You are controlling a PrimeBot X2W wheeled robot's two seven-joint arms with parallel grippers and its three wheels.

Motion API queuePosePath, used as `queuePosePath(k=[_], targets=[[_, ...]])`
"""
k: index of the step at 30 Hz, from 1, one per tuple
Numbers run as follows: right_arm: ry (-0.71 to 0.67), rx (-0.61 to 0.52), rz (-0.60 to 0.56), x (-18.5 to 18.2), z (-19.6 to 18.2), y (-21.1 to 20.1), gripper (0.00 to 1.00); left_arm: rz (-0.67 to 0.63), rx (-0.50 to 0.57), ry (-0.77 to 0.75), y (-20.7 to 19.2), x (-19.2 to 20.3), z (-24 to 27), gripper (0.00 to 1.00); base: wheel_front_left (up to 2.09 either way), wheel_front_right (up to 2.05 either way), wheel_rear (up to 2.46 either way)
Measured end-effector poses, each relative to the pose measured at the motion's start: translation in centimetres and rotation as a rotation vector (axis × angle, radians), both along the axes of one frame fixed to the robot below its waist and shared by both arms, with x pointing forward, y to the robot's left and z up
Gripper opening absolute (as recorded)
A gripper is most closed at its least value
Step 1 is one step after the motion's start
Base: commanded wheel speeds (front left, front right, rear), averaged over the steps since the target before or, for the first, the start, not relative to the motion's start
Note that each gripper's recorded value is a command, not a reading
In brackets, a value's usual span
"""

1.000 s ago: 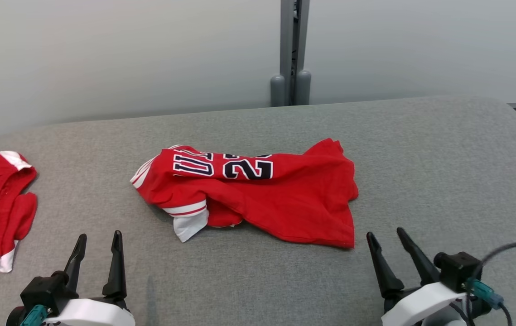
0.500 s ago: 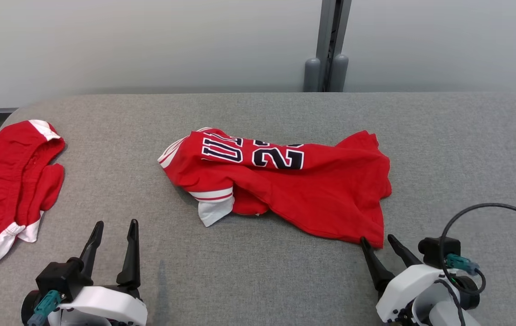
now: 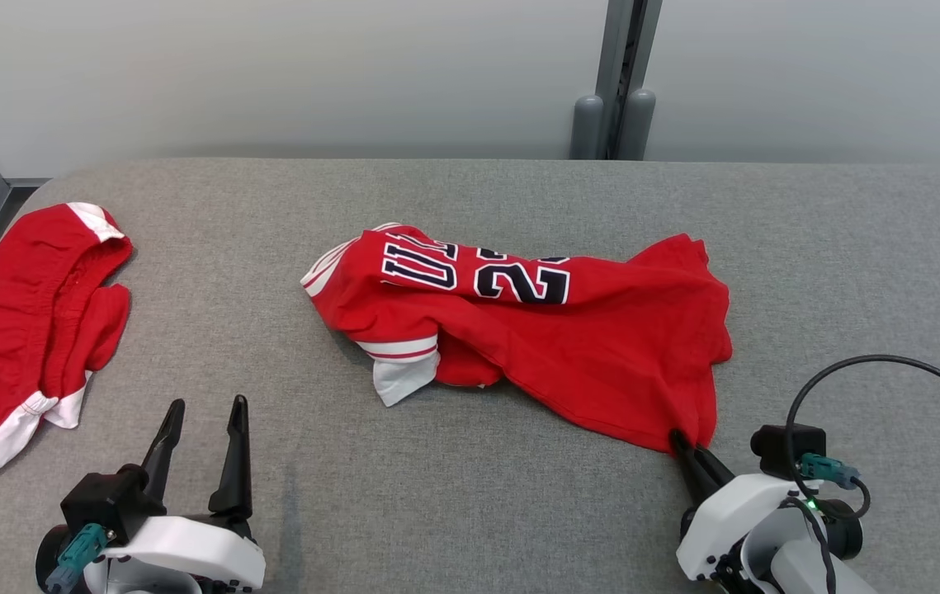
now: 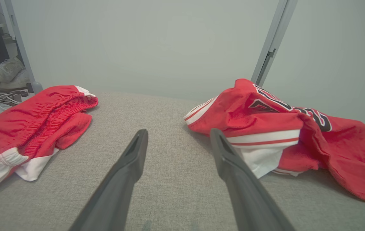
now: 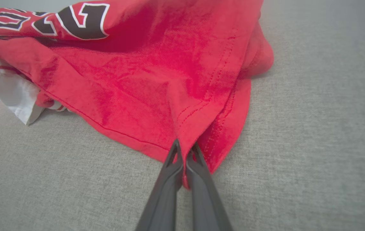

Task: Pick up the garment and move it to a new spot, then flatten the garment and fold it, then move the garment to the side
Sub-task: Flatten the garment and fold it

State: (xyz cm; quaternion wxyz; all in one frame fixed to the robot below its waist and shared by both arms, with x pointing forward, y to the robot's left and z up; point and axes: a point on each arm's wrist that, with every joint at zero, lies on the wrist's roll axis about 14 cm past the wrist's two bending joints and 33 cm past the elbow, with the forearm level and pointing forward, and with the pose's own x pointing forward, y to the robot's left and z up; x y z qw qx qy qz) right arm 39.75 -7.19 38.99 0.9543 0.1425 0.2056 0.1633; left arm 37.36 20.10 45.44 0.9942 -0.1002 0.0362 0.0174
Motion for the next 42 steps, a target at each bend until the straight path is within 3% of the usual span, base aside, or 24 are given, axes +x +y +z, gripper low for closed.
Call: queuePosePath(k=[8,24,34,35,36,38,42], targets=[[-0.040,0.009,-0.033,0.4,1.2,-1.4,0.00,-0.032,-0.003,-0.008,-1.0,0.4,0.2,1.00,0.00,0.00,0.00],[-0.119,-0.056,-0.279,-0.3,3.1,-12.9,0.00,-0.147,-0.008,0.009,-4.5,1.1,-0.3,1.00,0.00,0.00,0.00],[-0.123,-0.116,-0.400,-1.3,2.9,-17.8,0.02,-0.174,-0.004,0.037,-4.9,1.1,-1.2,1.00,0.00,0.00,0.00],[-0.124,-0.117,-0.404,-1.3,2.9,-17.8,0.31,-0.174,-0.004,0.038,-4.9,1.1,-1.3,1.00,0.00,0.00,0.00],[-0.122,-0.116,-0.406,-1.3,2.8,-17.7,0.40,-0.173,-0.003,0.039,-4.9,1.1,-1.3,1.00,0.00,0.00,0.00],[-0.114,-0.114,-0.405,-1.4,2.4,-17.3,1.00,-0.169,-0.004,0.040,-4.7,1.2,-1.3,1.00,0.00,0.00,0.00],[-0.116,-0.104,-0.406,-1.3,2.3,-16.7,1.00,-0.165,-0.007,0.034,-4.6,1.4,-1.1,1.00,0.00,0.00,0.00]])
